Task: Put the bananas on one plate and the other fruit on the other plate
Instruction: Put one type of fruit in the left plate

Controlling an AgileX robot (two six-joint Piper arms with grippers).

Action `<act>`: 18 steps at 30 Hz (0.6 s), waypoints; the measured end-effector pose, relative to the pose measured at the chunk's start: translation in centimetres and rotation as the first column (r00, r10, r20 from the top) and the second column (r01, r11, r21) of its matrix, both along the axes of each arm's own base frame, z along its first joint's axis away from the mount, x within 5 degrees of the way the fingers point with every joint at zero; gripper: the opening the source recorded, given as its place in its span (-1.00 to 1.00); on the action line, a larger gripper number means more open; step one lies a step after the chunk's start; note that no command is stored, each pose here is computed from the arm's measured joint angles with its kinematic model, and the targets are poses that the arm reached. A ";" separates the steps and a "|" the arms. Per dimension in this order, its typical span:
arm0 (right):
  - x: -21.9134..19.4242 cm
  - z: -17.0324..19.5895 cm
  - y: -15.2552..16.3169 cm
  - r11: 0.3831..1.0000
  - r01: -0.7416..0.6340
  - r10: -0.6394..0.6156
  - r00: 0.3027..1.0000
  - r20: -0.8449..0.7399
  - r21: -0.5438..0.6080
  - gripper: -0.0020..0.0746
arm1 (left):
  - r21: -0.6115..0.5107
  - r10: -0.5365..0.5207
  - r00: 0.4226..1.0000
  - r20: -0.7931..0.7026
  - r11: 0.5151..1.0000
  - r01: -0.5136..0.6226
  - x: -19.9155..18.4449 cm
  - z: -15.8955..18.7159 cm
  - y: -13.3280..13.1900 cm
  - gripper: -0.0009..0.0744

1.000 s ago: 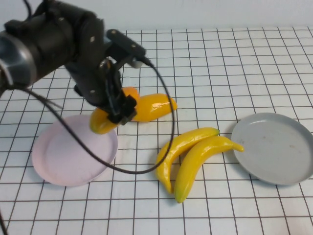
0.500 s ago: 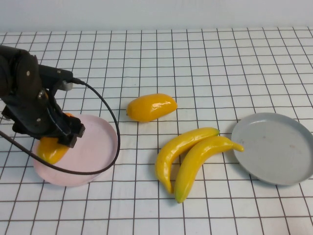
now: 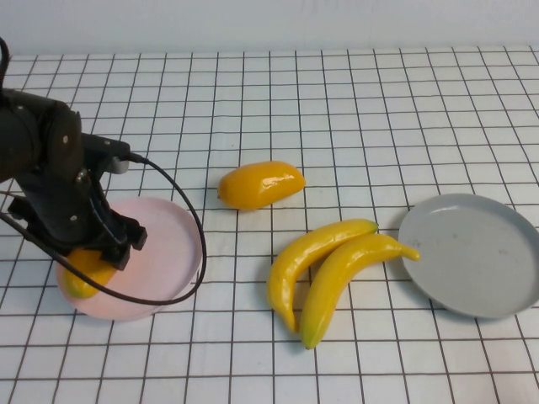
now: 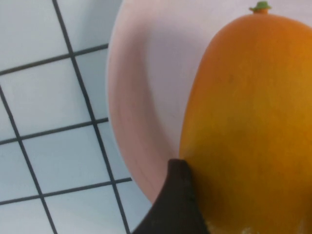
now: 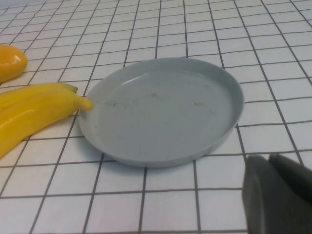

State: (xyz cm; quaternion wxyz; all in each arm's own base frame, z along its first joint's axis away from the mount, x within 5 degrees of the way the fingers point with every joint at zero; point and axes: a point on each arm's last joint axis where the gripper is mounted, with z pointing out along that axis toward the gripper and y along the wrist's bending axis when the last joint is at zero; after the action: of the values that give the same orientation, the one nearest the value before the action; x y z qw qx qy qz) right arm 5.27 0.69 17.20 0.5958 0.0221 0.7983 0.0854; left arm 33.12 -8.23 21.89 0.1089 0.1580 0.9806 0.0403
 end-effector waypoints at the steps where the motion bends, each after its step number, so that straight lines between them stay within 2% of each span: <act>1: 0.0 0.0 0.0 1.000 0.000 0.000 1.000 0.000 0.000 -0.99 | 0.001 0.008 1.000 -0.002 1.000 -0.008 0.0 0.0 0.0 0.44; 4: 0.0 0.0 0.0 1.000 0.000 0.000 1.000 0.000 0.000 -0.99 | -0.002 0.017 1.000 -0.011 1.000 -0.017 -0.1 0.0 0.0 0.44; 9: 0.0 0.0 0.0 1.000 0.000 0.000 1.000 0.000 0.000 -0.99 | -0.027 0.021 1.000 -0.023 0.999 -0.021 -0.2 -0.1 -0.2 0.78; 14: 0.0 0.0 0.0 1.000 0.000 0.000 1.000 0.000 0.000 -0.99 | -0.016 0.001 0.997 -0.078 1.000 -0.002 -0.5 0.3 -0.2 0.80; 18: 0.0 0.0 0.0 1.000 0.000 0.000 1.000 0.000 0.000 -0.99 | -0.004 0.003 0.994 -0.110 1.000 -0.003 0.0 3.0 -0.3 0.80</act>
State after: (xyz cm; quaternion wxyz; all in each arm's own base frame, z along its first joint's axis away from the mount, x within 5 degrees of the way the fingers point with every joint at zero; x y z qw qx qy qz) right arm 5.27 0.69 17.20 0.5958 0.0221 0.7983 0.0854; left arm 33.11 -8.51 24.90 0.0548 0.1583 0.9854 0.0295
